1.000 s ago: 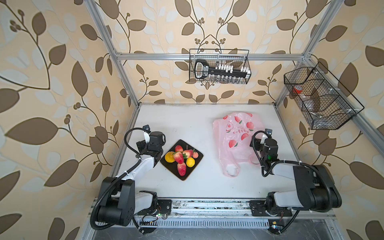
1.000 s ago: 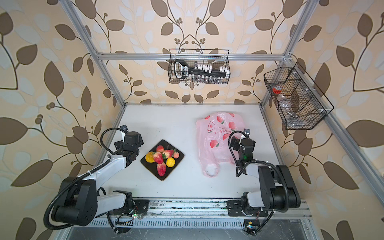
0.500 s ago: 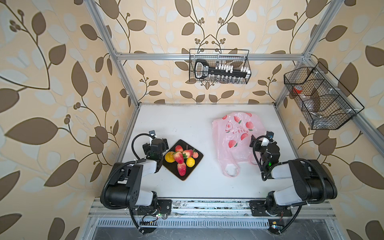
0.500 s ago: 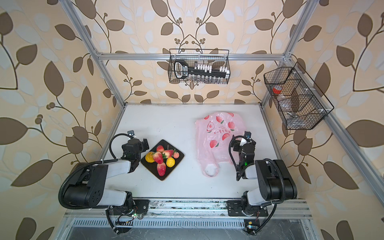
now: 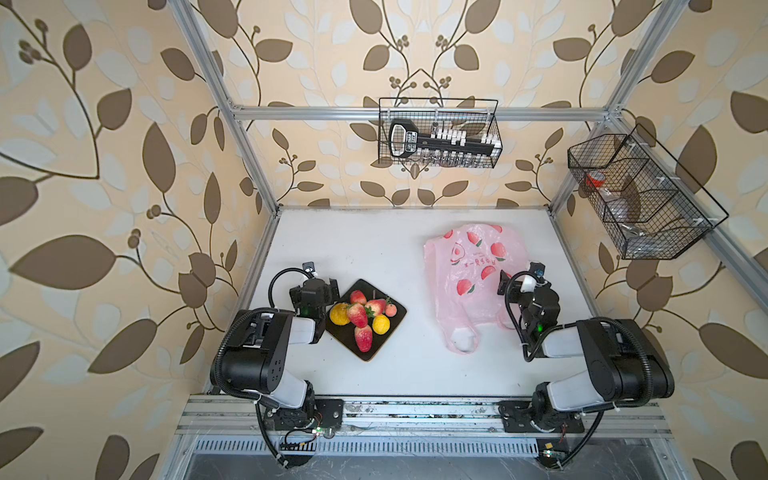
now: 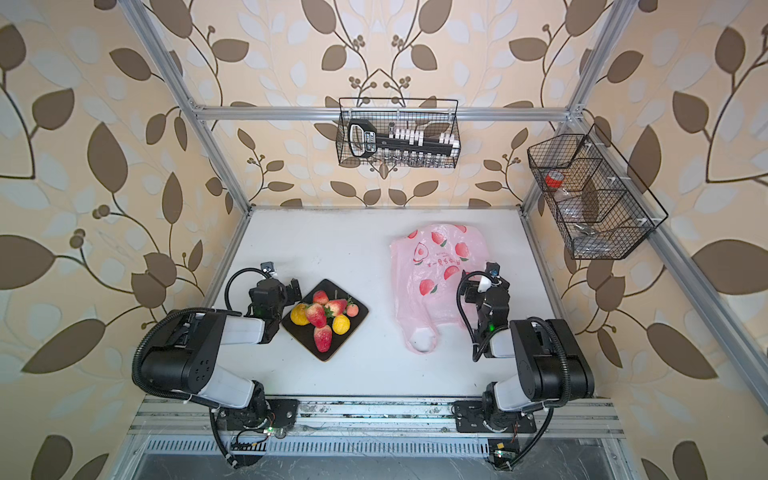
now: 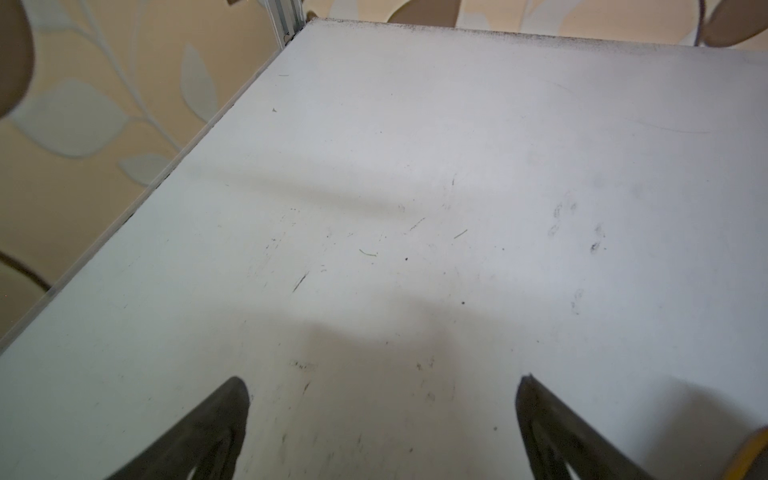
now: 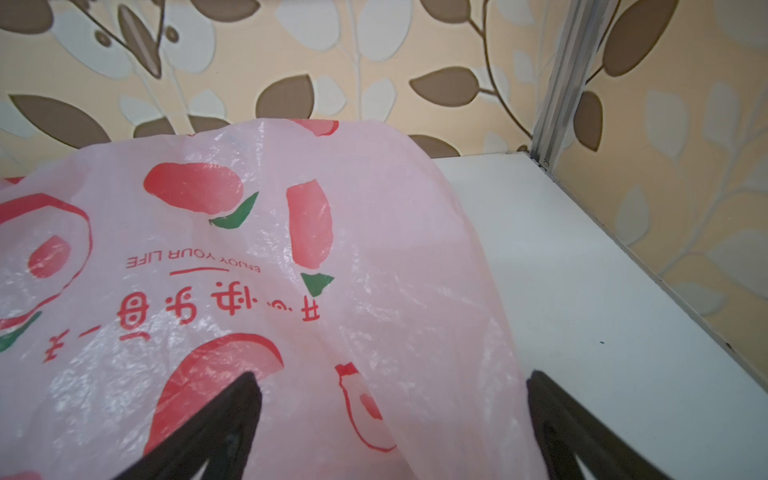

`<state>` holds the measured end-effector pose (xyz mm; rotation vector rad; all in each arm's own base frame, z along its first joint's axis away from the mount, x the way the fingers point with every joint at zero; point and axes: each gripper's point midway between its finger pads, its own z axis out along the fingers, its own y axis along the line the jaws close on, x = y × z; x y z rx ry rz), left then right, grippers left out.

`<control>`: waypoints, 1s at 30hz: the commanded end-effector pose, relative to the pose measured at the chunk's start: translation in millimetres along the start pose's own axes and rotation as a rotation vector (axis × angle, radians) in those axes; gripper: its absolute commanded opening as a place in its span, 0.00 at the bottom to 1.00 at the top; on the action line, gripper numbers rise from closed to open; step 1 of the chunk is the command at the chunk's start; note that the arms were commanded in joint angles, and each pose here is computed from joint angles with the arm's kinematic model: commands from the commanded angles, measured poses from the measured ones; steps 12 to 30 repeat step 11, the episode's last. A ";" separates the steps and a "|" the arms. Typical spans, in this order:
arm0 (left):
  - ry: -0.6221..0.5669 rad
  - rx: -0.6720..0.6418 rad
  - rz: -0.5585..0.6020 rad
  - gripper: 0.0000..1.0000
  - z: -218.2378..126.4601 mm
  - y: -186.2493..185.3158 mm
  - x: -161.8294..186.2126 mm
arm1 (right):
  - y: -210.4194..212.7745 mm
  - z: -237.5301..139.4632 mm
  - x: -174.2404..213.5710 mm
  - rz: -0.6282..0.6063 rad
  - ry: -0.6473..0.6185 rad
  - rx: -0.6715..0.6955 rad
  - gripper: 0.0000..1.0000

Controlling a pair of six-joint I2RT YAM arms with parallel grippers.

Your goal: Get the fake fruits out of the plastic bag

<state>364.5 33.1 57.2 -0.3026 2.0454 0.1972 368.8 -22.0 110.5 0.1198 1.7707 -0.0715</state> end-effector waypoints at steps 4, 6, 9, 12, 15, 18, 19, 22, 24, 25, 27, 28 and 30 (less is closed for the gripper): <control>-0.071 0.024 -0.019 0.99 -1.4 -4.8 -25.2 | 8.2 2.6 -5.2 -0.018 -0.013 -0.047 1.00; -0.063 0.024 -0.017 0.99 0.4 -5.4 -24.8 | 7.9 2.6 -4.6 -0.018 -0.011 -0.045 1.00; -0.040 0.024 -0.010 0.99 5.0 -6.6 -22.1 | 8.1 2.4 -4.9 -0.017 -0.012 -0.046 1.00; -0.052 0.025 -0.011 0.99 3.2 -6.3 -24.0 | 8.1 2.4 -4.9 -0.018 -0.012 -0.046 1.00; -0.052 0.025 -0.011 0.99 3.2 -6.3 -24.0 | 8.1 2.4 -4.9 -0.018 -0.012 -0.046 1.00; -0.052 0.025 -0.011 0.99 3.2 -6.3 -24.0 | 8.1 2.4 -4.9 -0.018 -0.012 -0.046 1.00; -0.052 0.025 -0.011 0.99 3.2 -6.3 -24.0 | 8.1 2.4 -4.9 -0.018 -0.012 -0.046 1.00; -0.052 0.025 -0.011 0.99 3.2 -6.3 -24.0 | 8.1 2.4 -4.9 -0.018 -0.012 -0.046 1.00; -0.052 0.025 -0.011 0.99 3.2 -6.3 -24.0 | 8.1 2.4 -4.9 -0.018 -0.012 -0.046 1.00; -0.052 0.025 -0.011 0.99 3.2 -6.3 -24.0 | 8.1 2.4 -4.9 -0.018 -0.012 -0.046 1.00; -0.052 0.025 -0.011 0.99 3.2 -6.3 -24.0 | 8.1 2.4 -4.9 -0.018 -0.012 -0.046 1.00; -0.052 0.025 -0.011 0.99 3.2 -6.3 -24.0 | 8.1 2.4 -4.9 -0.018 -0.012 -0.046 1.00; -0.052 0.025 -0.011 0.99 3.2 -6.3 -24.0 | 8.1 2.4 -4.9 -0.018 -0.012 -0.046 1.00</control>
